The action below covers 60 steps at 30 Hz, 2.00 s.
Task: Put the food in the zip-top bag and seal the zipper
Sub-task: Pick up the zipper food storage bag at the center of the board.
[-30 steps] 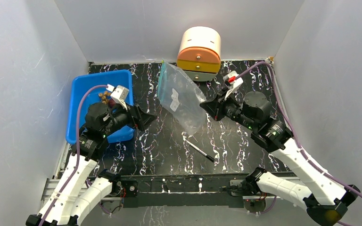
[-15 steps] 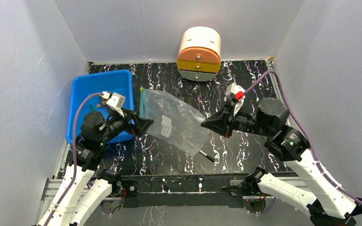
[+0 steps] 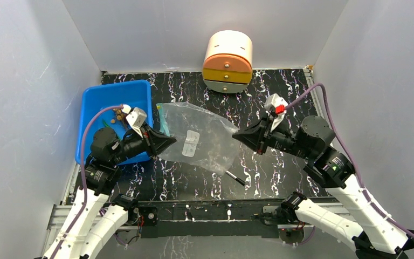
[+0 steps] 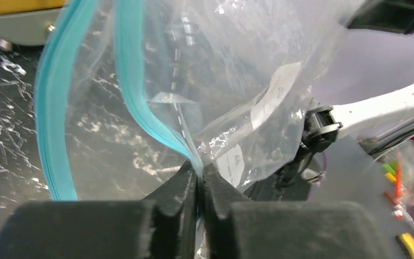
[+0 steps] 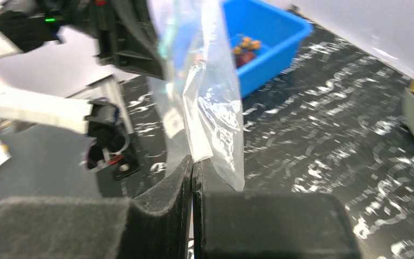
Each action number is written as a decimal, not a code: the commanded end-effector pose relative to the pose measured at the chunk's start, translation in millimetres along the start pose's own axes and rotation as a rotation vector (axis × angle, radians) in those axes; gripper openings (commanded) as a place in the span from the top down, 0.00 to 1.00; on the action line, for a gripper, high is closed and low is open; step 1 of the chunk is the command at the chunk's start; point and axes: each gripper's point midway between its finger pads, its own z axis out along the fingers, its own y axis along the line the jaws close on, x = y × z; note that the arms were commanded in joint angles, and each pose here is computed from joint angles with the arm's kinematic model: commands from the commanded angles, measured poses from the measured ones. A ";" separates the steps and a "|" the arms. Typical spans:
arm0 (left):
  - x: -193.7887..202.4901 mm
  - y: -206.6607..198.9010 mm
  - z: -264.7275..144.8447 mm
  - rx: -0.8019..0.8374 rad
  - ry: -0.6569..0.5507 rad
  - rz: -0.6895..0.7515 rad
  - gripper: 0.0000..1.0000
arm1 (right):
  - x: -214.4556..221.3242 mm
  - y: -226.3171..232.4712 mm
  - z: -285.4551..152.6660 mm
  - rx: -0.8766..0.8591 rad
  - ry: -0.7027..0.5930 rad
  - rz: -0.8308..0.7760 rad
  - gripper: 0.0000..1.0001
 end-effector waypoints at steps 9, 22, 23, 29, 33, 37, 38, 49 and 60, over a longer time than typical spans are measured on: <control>-12.1 1.8 -0.6 -0.029 -0.071 -0.020 1.00 | 13.8 -109.4 -1.9 0.566 0.014 0.016 0.90; 8.1 54.2 24.4 -0.222 -0.108 -0.377 1.00 | 45.4 -150.4 -0.4 0.836 0.026 0.278 0.41; 8.3 59.0 27.0 -0.242 -0.108 -0.406 1.00 | 49.3 -150.7 2.9 0.836 0.039 0.300 0.41; 9.4 76.8 40.0 -0.293 -0.129 -0.527 1.00 | 69.9 -157.1 11.5 0.897 0.129 0.408 0.34; 17.4 89.3 43.3 -0.338 -0.139 -0.579 1.00 | 69.6 -155.0 16.9 0.885 0.128 0.444 0.16; 22.6 98.7 45.7 -0.373 -0.147 -0.619 1.00 | 63.8 -136.6 38.3 0.738 0.073 0.513 0.13; 22.6 99.8 46.3 -0.377 -0.149 -0.628 1.00 | 63.6 -131.0 45.4 0.698 0.055 0.551 0.16; 37.9 119.6 45.9 -0.478 -0.166 -0.739 1.00 | 92.0 -53.5 140.6 0.490 0.070 0.658 0.64; 33.1 114.2 47.1 -0.469 -0.153 -0.776 1.00 | 120.7 -27.5 206.4 0.586 0.144 0.462 0.51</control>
